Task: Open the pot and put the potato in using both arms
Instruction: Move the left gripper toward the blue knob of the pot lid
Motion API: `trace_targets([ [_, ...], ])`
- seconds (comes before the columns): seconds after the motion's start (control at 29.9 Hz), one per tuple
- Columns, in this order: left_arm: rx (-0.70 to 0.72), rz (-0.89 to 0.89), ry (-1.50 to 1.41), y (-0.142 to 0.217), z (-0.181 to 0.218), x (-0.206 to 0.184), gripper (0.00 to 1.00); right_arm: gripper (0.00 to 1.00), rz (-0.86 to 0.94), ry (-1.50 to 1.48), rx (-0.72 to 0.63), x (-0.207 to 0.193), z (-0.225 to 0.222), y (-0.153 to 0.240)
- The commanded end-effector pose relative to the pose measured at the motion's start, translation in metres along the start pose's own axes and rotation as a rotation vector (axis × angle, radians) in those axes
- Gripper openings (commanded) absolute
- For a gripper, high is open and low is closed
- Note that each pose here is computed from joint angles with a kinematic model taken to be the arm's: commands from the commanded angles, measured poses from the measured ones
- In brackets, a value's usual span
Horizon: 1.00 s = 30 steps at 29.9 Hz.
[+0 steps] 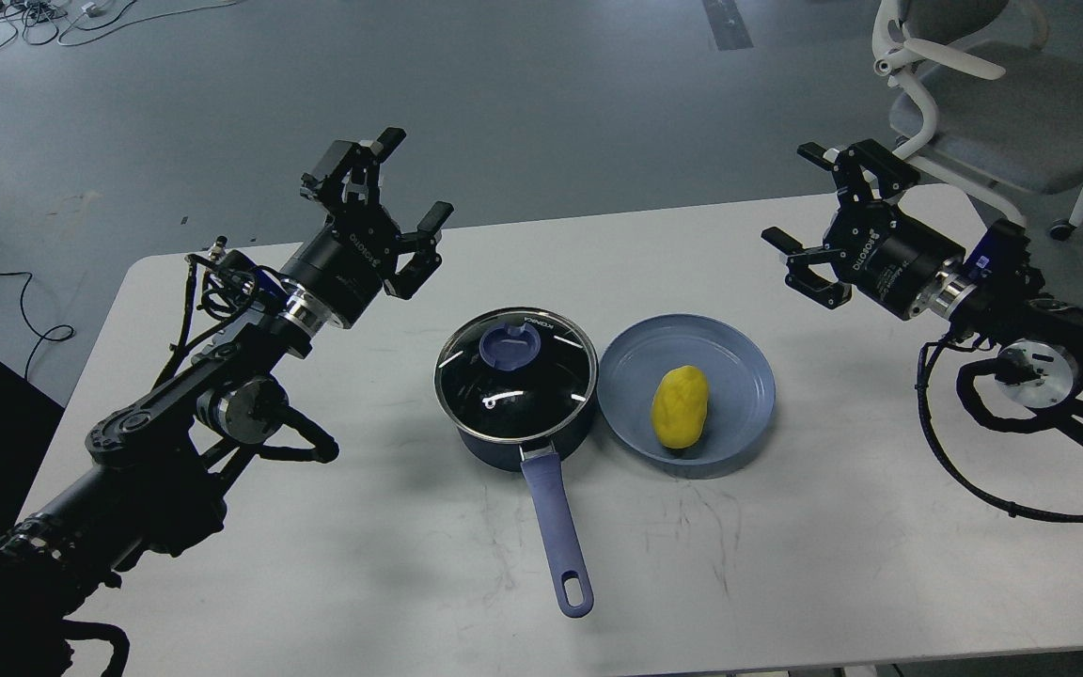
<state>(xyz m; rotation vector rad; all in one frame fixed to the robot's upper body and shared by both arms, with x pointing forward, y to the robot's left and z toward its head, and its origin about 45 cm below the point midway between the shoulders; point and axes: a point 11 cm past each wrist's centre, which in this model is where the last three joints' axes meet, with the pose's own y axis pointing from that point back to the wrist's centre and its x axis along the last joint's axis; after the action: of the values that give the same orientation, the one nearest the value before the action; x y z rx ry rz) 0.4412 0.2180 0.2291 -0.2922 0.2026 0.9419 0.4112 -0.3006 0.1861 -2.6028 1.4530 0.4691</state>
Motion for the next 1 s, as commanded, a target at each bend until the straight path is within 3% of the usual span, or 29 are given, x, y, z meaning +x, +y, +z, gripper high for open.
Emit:
trace_targets([
  [0.0,0.003,-0.002,0.001,0.001,-0.001,0.000,0.98,1.00,0.005,-0.003,-0.003,0.001,0.002,0.002],
  [0.53,0.012,-0.027,-0.090,0.021,0.038,0.031,0.98,1.00,0.019,0.006,-0.014,0.007,0.003,0.008],
  [0.77,0.062,-0.293,-0.461,0.005,0.081,-0.017,0.98,1.00,0.039,0.007,-0.035,0.014,0.010,0.018],
  [0.97,0.052,-0.489,-1.029,0.000,0.085,-0.071,0.98,1.00,0.081,0.016,-0.052,0.027,0.016,0.029],
])
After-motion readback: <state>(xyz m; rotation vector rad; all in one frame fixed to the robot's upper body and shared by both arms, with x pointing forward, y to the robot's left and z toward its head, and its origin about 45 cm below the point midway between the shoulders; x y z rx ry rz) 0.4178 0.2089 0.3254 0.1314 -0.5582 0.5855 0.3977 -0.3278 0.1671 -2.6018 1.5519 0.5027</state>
